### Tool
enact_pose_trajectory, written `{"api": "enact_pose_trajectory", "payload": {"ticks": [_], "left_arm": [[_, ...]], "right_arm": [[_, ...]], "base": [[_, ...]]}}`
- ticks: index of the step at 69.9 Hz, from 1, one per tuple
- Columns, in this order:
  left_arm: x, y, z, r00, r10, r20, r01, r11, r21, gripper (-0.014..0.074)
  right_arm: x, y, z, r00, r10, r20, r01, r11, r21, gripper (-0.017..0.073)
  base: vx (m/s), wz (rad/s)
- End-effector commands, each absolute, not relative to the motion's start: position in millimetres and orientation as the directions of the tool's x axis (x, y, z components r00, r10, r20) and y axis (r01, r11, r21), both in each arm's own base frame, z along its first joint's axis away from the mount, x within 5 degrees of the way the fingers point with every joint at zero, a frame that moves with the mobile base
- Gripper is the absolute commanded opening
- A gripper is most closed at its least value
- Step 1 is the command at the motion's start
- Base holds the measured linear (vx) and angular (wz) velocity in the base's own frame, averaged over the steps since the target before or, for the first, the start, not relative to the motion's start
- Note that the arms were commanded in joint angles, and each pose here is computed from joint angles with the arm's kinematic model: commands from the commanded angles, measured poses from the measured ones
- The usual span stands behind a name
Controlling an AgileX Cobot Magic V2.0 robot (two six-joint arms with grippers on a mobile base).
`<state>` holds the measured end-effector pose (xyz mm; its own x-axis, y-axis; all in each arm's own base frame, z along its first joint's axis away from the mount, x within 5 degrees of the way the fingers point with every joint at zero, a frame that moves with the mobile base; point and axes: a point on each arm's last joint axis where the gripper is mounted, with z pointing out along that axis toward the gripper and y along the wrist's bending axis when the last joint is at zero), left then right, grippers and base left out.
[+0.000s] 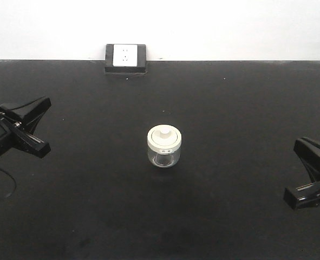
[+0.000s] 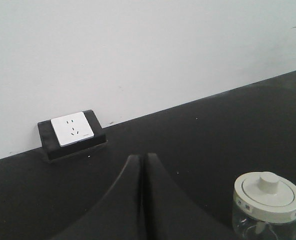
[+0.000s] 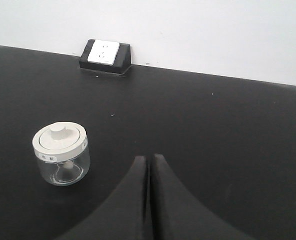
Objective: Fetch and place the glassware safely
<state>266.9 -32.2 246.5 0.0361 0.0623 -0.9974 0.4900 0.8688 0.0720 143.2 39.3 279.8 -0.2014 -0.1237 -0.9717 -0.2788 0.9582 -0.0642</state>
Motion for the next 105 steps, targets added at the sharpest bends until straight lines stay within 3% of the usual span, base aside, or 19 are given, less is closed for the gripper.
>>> {"api": "enact_pose_trajectory", "payload": {"ticks": [1,47,62,78,105], "left_arm": [[266,-33,266,0.133,0.005,-0.991,0.492,0.867,0.071,-0.0007],[267,-31,263,0.107,0.022,-0.994,0.471,0.879,0.07,-0.0007],[256,-25,275,0.039,0.097,-0.994,0.377,0.92,0.105,-0.0007],[231,-16,292,0.034,0.059,-0.998,0.258,0.964,0.066,-0.0007],[167,-10,273,-0.023,0.072,-0.997,0.151,0.986,0.068,-0.0007]], "right_arm": [[143,41,290,-0.159,-0.116,-0.98,-0.295,0.953,-0.065,-0.0003],[143,41,290,-0.159,-0.116,-0.98,-0.295,0.953,-0.065,-0.0003],[143,41,290,-0.159,-0.116,-0.98,-0.295,0.953,-0.065,-0.0003],[143,41,290,-0.159,-0.116,-0.98,-0.295,0.953,-0.065,-0.0003],[143,41,290,-0.159,-0.116,-0.98,-0.295,0.953,-0.065,-0.0003]], "base": [[0.0,0.0],[0.0,0.0],[0.0,0.0],[0.0,0.0],[0.0,0.0]]}}
